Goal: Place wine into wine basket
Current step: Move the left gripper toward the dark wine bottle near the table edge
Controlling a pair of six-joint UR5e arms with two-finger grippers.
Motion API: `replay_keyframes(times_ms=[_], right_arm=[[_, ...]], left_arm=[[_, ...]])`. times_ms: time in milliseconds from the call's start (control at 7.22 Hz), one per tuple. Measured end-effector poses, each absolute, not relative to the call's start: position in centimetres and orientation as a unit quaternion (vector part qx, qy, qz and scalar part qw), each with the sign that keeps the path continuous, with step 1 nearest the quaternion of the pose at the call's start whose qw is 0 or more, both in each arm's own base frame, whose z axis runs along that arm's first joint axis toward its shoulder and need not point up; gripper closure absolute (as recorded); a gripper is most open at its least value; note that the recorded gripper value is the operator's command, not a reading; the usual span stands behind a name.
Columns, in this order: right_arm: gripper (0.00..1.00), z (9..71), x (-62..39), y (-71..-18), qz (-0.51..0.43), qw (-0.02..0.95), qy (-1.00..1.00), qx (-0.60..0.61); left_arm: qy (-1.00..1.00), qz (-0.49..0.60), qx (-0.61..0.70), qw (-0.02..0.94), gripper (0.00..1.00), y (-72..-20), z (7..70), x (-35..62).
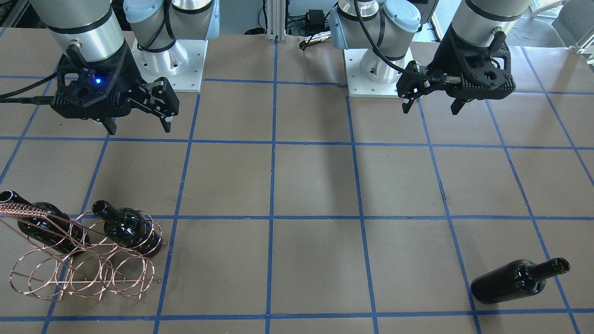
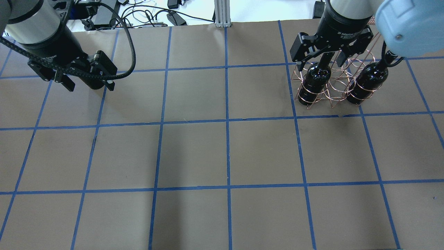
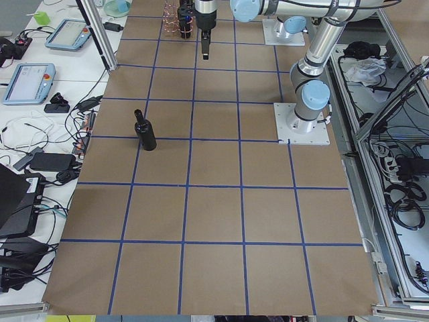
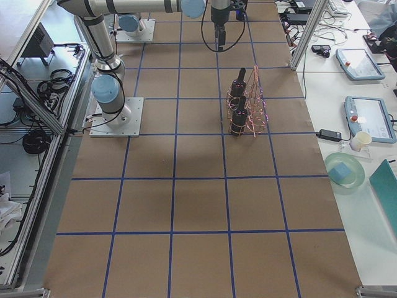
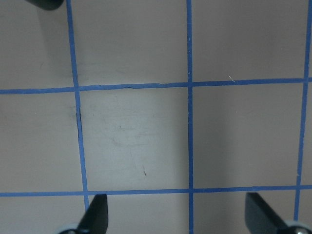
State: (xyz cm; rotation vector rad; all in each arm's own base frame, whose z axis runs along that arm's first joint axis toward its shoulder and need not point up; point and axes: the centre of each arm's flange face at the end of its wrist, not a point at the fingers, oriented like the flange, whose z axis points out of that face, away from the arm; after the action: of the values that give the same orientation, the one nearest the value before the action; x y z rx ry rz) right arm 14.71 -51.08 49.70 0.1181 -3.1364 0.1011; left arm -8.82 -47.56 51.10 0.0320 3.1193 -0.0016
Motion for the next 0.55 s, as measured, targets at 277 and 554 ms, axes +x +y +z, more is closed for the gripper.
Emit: replay_keyframes(times_ms=[277, 554], right_arm=[[0.0, 49.62, 14.64, -51.07, 0.03, 0.0, -0.999, 0.036], [0.0, 49.56, 14.63, -51.05, 0.029, 0.0, -0.999, 0.036]], left_arm=[[1.0, 0.007, 0.011, 0.011, 0.0, -47.27, 50.68, -8.89], [1.0, 0.008, 0.01, 0.009, 0.0, -47.72, 50.3, -8.01]])
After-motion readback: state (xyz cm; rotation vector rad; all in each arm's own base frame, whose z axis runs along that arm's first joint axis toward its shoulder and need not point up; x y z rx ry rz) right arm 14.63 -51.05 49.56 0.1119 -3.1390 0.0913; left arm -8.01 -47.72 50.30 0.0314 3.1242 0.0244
